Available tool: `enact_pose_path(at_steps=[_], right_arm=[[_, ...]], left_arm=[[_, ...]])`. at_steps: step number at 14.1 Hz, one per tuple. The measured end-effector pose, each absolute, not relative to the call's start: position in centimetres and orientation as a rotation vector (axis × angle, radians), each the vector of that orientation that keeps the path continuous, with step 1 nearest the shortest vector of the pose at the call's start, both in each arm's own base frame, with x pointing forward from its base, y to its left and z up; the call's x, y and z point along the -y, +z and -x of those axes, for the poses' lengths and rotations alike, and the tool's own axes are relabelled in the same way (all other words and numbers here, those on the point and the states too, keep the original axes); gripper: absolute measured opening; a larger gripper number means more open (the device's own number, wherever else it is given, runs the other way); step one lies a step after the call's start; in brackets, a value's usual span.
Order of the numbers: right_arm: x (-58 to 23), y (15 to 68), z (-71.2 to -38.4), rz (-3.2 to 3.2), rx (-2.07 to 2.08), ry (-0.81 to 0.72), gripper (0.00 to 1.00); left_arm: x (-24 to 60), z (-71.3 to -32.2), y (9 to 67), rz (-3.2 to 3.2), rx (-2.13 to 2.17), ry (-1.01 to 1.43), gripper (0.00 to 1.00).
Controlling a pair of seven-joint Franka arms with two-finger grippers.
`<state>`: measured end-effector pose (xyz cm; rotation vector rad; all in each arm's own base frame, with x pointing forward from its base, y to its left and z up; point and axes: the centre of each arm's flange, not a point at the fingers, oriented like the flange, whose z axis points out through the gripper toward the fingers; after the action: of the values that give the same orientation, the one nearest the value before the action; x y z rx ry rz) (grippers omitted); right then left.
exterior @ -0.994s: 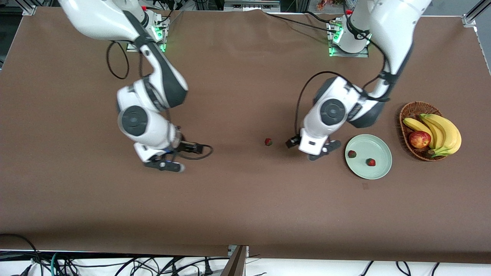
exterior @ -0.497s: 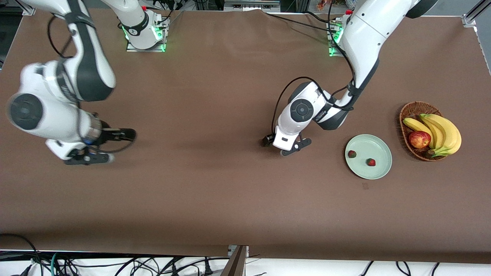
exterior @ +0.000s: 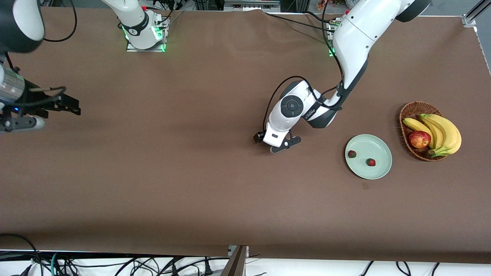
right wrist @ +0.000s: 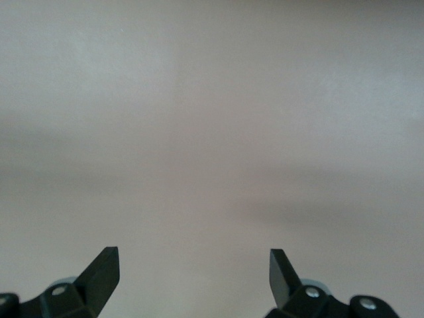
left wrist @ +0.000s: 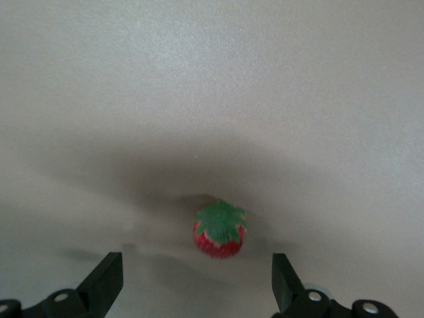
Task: Collect all strawberries into plate
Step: 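Carry the last strawberry to the plate and open the left gripper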
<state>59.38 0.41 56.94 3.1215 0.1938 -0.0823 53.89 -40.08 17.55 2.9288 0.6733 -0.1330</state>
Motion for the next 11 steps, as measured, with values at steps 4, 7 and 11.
enact_pose_path(at_steps=[4, 7, 11], right_arm=[[0.0, 59.4, -57.2, -3.091, -0.196, -0.113, 1.0], [0.7, 61.0, -56.5, -3.074, -0.186, -0.076, 1.0], [1.3, 61.8, -56.1, -3.058, -0.181, -0.057, 1.0]], left_arm=[[40.3, -54.3, 17.0, -2.934, -0.69, -0.104, 0.52], [40.4, -55.3, 18.0, -2.914, -0.701, -0.071, 0.31], [39.4, -57.1, 18.9, -2.893, -0.742, -0.031, 0.31]])
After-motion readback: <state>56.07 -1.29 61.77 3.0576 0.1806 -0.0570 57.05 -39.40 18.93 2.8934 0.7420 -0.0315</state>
